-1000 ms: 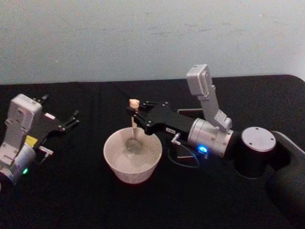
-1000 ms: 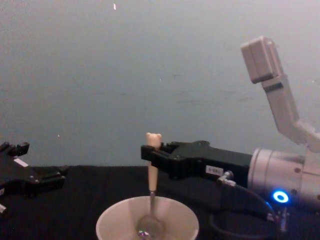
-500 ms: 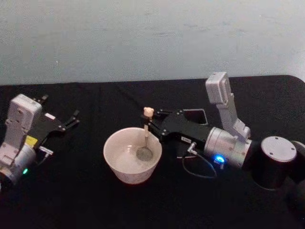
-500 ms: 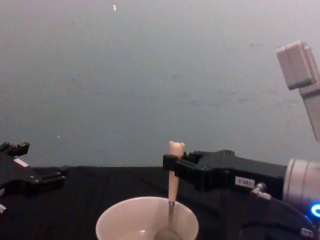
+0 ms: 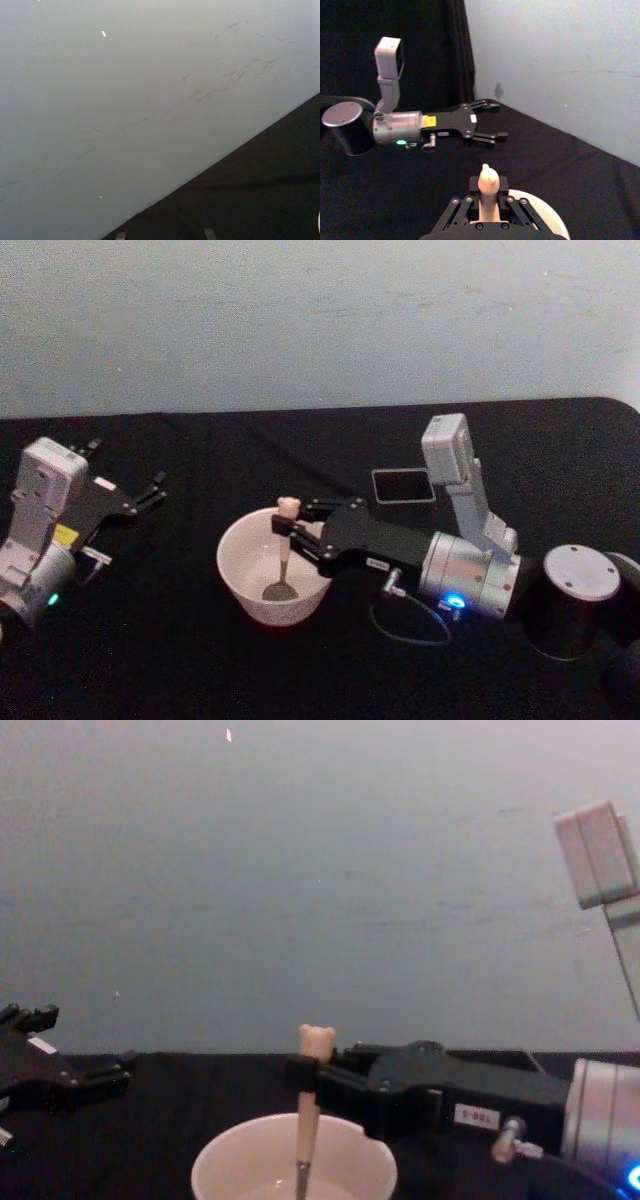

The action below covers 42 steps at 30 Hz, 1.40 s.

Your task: Pick up the stirring spoon with one hand, stir inside the cup, then place it back in its original position.

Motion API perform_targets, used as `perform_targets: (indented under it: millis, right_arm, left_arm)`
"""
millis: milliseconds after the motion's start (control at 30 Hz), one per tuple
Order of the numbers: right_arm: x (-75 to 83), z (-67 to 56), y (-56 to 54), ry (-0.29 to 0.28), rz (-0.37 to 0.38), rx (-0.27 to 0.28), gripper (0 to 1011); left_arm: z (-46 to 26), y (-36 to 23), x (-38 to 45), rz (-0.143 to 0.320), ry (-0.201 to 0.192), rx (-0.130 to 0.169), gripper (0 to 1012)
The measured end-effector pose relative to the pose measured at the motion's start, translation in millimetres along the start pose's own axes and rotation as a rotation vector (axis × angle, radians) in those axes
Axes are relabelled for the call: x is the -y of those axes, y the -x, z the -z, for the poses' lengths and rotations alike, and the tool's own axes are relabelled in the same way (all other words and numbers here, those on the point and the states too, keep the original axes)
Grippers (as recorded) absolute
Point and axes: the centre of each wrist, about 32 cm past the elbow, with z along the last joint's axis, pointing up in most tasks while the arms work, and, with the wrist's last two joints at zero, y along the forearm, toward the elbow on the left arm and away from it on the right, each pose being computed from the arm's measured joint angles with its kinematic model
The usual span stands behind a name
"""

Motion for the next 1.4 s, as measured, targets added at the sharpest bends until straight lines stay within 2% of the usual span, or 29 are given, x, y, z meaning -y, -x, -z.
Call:
perform_targets:
  millis: [133, 367, 467, 700, 1067, 1400]
  right_arm:
    - [-7.5, -0.5, 3.6, 0.000, -0.025, 0.000, 203]
    - [-21.5, -1.3, 2.2, 0.011, -0.025, 0.001, 203]
    - [-31.3, -2.1, -1.5, 0.022, -0.008, 0.003, 203]
    - [-41.0, -5.8, -11.9, 0.024, 0.040, 0.014, 203]
    - [-32.1, -9.6, -26.3, 0.023, 0.136, 0.032, 202]
    - [-7.4, -9.8, -24.8, 0.043, 0.139, 0.053, 203]
  left_arm:
    - [0.0, 0.0, 0.0, 0.000, 0.000, 0.000, 1001]
    - [0.0, 0.0, 0.0, 0.000, 0.000, 0.000, 1001]
    - [0.0, 0.0, 0.0, 0.000, 0.000, 0.000, 1001]
    - [0.0, 0.0, 0.0, 0.000, 0.000, 0.000, 1001]
    - [0.0, 0.0, 0.0, 0.000, 0.000, 0.000, 1001]
    - [0.0, 0.0, 0.0, 0.000, 0.000, 0.000, 1001]
